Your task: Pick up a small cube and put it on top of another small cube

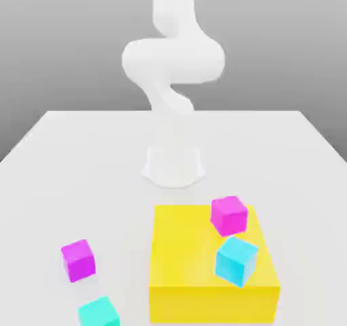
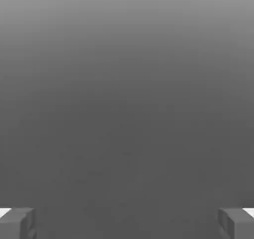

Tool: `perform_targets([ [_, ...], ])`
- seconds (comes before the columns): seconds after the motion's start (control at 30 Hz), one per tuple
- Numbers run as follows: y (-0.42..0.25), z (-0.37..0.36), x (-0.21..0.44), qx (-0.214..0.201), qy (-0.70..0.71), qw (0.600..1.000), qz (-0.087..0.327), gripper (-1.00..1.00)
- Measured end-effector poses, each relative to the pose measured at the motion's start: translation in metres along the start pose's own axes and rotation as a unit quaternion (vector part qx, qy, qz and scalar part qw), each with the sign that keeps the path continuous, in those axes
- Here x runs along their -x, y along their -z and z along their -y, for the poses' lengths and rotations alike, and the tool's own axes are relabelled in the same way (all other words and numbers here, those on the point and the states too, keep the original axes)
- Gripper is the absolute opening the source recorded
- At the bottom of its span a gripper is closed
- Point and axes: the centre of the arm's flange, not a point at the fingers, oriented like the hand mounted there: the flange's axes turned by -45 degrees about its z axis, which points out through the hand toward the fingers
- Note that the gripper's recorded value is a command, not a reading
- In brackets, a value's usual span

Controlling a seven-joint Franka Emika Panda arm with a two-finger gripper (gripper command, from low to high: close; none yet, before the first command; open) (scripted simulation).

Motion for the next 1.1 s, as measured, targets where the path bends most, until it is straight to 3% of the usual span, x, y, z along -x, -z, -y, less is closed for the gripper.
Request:
perform_targets([
  [0.47,-0.250,-0.056,0.048,0.097,-0.198,0.961,0.166,0.00],
  [0.93,-0.439,-0.117,0.209,0.166,-0.392,0.851,0.308,0.00],
  [1.07,-0.482,-0.121,0.250,0.170,-0.404,0.842,0.316,0.00],
  [1.1,-0.490,-0.121,0.259,0.170,-0.404,0.841,0.316,-1.00],
])
